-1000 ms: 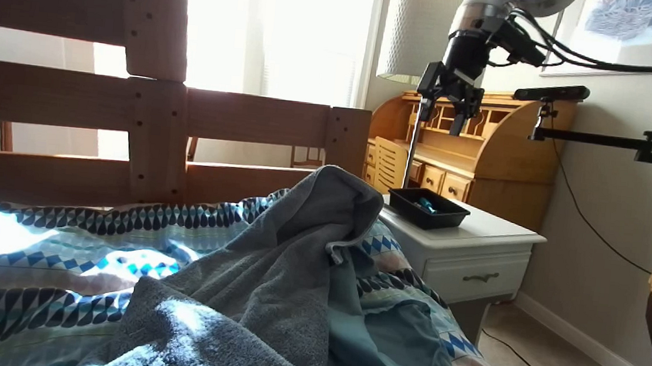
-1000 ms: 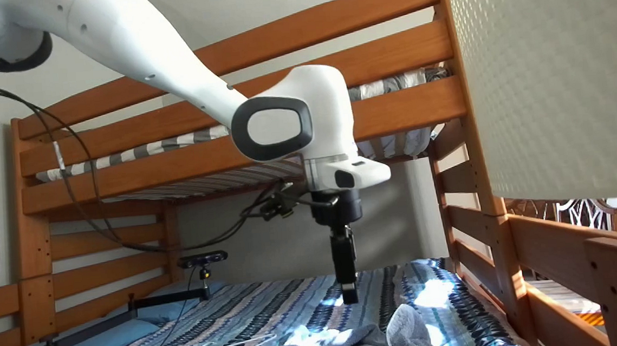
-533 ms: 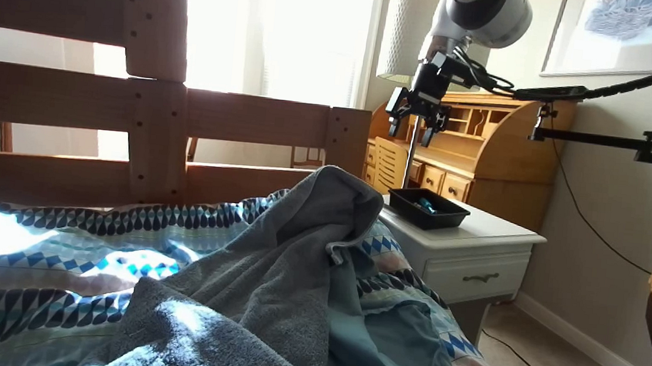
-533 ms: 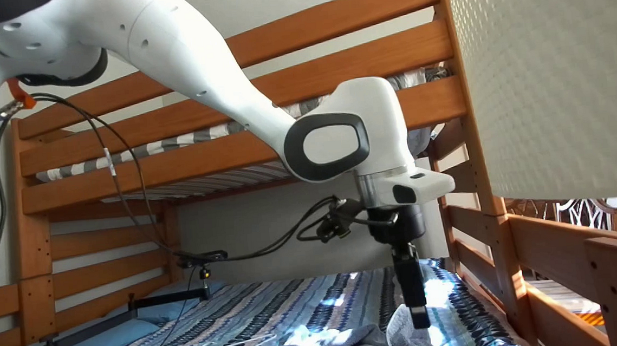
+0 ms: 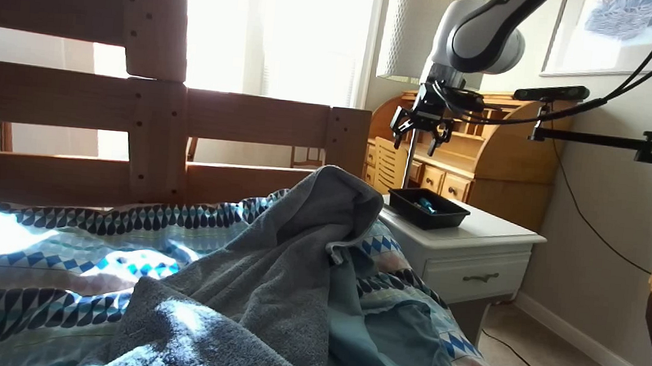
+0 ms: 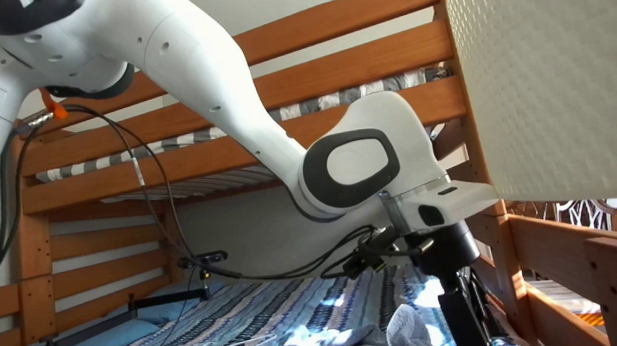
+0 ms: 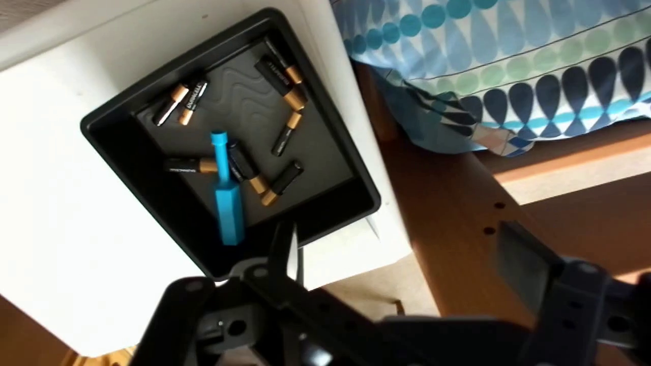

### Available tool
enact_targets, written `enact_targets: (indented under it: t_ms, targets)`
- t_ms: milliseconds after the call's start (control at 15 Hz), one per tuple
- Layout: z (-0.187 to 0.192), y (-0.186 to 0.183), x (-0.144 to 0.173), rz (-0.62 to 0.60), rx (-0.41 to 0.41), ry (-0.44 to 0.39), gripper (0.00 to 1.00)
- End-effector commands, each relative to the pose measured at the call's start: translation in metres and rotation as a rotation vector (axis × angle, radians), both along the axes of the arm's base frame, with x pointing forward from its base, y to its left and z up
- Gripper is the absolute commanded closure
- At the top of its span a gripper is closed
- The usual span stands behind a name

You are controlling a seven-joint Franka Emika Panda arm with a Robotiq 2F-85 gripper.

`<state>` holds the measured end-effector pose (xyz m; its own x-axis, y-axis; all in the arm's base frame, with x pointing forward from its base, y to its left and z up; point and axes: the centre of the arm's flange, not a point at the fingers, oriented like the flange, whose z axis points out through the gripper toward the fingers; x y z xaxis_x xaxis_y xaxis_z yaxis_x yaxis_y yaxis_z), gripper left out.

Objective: Take the blue object out of the black box.

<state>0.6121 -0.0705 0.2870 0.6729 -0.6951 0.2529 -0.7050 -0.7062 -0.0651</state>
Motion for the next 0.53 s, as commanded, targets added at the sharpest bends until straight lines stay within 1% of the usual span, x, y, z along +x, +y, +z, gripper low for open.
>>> enact_targets:
  t_ms: [0,200,467]
  targets:
    - [-0.013,-0.001,-0.002,-0.101,-0.058,0.015,0.00]
    - [-0.024,-0.010,-0.002,-0.151,-0.057,0.030,0.00]
    - [-0.036,-0.020,-0.003,-0.174,-0.044,0.062,0.00]
